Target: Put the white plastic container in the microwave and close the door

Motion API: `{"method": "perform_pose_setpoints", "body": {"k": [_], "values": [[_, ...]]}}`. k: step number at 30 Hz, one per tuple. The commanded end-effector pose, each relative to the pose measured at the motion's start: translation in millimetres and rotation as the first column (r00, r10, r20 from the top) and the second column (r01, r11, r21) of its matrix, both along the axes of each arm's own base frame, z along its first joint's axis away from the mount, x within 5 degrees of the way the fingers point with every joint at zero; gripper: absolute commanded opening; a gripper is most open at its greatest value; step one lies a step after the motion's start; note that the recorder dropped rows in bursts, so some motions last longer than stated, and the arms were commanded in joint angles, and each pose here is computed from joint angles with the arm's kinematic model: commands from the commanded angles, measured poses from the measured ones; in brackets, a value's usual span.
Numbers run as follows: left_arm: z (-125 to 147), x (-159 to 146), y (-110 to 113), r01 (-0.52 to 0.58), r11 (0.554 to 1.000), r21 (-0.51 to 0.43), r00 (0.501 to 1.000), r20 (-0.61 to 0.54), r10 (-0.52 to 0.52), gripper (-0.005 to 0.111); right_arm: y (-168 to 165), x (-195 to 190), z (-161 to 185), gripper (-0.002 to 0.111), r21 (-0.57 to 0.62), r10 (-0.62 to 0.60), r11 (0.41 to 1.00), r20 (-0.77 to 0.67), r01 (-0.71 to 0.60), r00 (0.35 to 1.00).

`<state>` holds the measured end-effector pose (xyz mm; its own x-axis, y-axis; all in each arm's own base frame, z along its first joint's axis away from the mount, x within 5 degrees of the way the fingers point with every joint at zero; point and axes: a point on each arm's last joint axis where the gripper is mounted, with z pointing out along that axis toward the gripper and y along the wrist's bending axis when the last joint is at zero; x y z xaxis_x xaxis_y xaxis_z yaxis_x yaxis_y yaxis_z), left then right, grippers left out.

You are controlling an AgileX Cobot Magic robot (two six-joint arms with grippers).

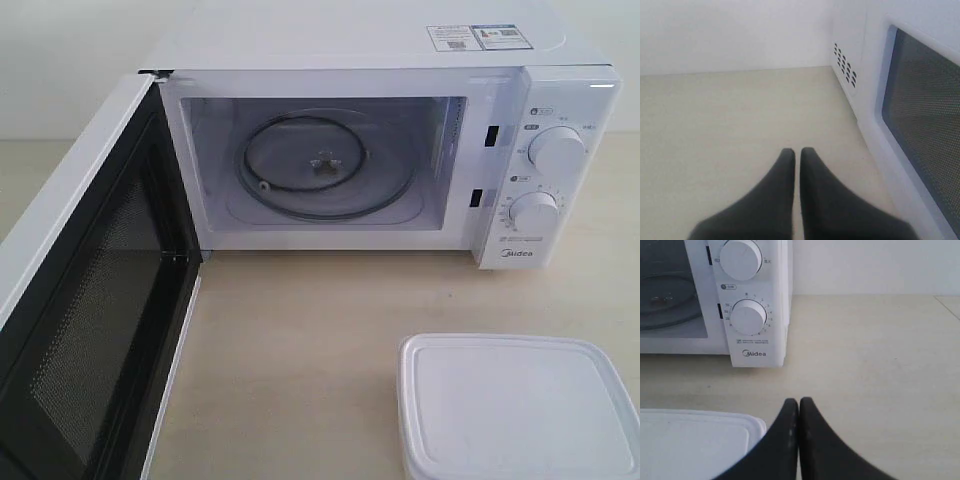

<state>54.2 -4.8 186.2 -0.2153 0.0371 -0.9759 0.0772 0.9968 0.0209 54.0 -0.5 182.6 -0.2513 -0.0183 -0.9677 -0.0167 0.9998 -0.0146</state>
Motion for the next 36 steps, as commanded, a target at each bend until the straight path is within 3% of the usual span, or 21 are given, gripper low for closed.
{"method": "perform_pose_setpoints", "body": {"k": [1, 26, 31, 36], "values": [[-0.6, -0.1, -0.1, -0.004, 1.000, -0.016, 1.000, 0.001, 0.004, 0.004, -0.3, -0.1, 1.1, 0.000, -0.012, -0.002, 1.000, 0.015, 0.002, 1.000], [-0.6, -0.1, -0.1, -0.004, 1.000, -0.016, 1.000, 0.001, 0.004, 0.004, -1.1, 0.2, 2.3, 0.000, -0.060, 0.002, 0.998, 0.029, 0.000, 1.000], [-0.6, -0.1, -0.1, -0.004, 1.000, -0.016, 1.000, 0.001, 0.004, 0.004, 0.3, 2.4, 18.3, 0.000, -0.155, 0.042, 0.988, 0.203, -0.010, 0.978], [-0.6, -0.1, -0.1, -0.004, 1.000, -0.016, 1.000, 0.001, 0.004, 0.004, 4.0, 1.2, 37.2, 0.000, -0.146, 0.077, 0.989, 0.402, -0.019, 0.912]]}}
